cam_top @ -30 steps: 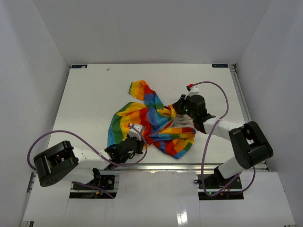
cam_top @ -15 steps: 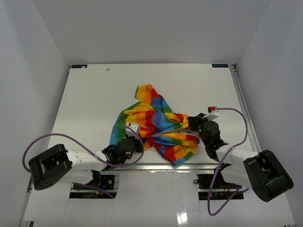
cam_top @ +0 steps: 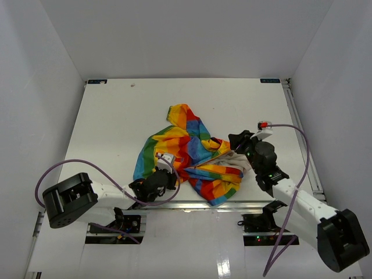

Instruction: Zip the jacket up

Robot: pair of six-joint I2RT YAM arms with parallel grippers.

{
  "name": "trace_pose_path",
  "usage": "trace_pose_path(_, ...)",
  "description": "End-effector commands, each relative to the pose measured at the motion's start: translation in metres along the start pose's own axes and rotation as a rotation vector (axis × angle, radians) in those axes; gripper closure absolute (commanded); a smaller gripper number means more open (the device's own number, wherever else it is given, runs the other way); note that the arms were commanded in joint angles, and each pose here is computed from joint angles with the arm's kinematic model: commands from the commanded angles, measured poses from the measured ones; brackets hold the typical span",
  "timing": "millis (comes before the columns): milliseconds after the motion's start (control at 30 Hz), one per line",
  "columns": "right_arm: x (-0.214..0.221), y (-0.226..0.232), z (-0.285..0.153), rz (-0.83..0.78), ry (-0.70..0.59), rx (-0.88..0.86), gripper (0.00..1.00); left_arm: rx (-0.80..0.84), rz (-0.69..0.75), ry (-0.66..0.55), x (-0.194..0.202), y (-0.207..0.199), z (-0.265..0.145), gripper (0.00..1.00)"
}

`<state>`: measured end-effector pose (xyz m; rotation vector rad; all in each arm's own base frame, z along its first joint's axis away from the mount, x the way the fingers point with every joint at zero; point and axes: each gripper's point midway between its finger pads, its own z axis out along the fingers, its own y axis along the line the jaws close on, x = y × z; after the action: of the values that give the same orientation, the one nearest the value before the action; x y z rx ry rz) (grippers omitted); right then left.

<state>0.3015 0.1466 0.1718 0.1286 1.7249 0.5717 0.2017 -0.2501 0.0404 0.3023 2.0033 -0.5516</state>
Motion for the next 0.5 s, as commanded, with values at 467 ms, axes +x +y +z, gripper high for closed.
trace_pose_path(467, 0.104, 0.141, -0.039, -0.337, 0.412, -0.352, 0.54, 0.080, 0.042, -0.066, -0.018, -0.016, -0.006, 0.72)
